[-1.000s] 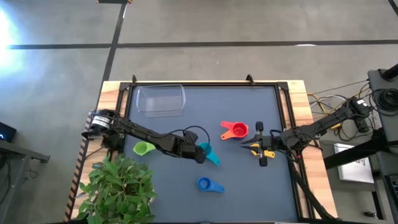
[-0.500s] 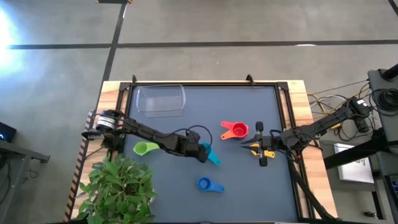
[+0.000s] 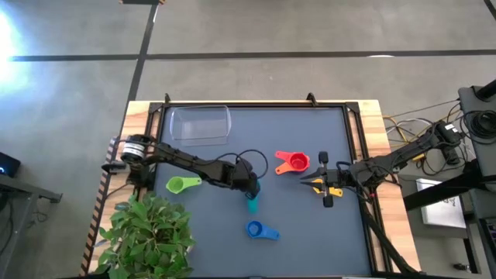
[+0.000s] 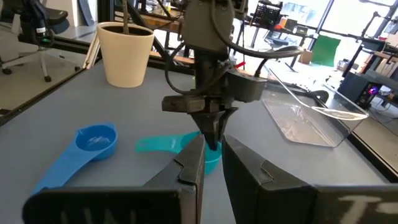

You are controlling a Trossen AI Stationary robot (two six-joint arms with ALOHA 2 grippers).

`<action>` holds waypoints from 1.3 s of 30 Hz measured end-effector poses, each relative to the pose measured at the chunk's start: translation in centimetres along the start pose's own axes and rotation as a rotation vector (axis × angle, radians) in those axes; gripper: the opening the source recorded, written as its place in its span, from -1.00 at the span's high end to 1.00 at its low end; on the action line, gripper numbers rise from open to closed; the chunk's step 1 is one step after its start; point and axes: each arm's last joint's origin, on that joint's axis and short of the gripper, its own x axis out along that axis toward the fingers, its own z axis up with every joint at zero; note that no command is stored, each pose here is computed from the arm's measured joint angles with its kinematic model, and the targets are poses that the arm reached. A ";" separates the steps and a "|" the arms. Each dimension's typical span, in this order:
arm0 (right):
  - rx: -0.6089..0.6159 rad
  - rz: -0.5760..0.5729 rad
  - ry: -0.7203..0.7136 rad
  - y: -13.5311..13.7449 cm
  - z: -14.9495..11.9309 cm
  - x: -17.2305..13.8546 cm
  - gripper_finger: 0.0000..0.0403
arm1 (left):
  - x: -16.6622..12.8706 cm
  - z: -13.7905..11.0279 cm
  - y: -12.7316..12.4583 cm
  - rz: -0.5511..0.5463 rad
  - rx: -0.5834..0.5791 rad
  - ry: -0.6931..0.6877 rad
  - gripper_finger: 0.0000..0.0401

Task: Nest measuring cups in basket
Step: Stack the light blue measuring cup on top of the red measuring cup

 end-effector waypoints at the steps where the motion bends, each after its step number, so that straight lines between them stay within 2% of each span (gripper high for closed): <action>1: 0.000 0.000 0.000 0.0 0.0 0.0 0.79 | 0.1 0.2 0.1 -0.001 0.028 0.002 0.94; 11: 0.013 0.002 0.012 0.0 -0.1 0.0 0.79 | 0.3 4.2 1.8 -0.118 0.221 -0.006 0.99; 15: 0.018 0.003 0.027 0.0 -0.3 0.0 0.79 | -0.8 7.0 1.7 -0.165 0.307 -0.022 0.99; 20: 0.022 0.006 0.015 0.0 -0.1 -0.2 0.79 | -3.3 10.9 0.9 -0.199 0.454 -0.130 0.99; 24: 0.035 0.009 0.006 -0.2 0.1 -0.6 0.79 | -4.1 13.5 0.7 -0.216 0.553 -0.191 1.00; 27: 0.045 0.009 0.001 -0.4 0.2 -1.0 0.79 | -3.4 14.8 0.5 -0.214 0.622 -0.209 1.00; 33: 0.079 0.015 -0.039 -0.6 0.7 -1.8 0.79 | -1.0 17.7 -0.9 -0.316 0.724 -0.215 1.00; 39: 0.111 0.078 -0.085 -0.6 1.2 -2.6 0.79 | 1.3 20.0 -3.0 -0.367 0.809 -0.175 1.00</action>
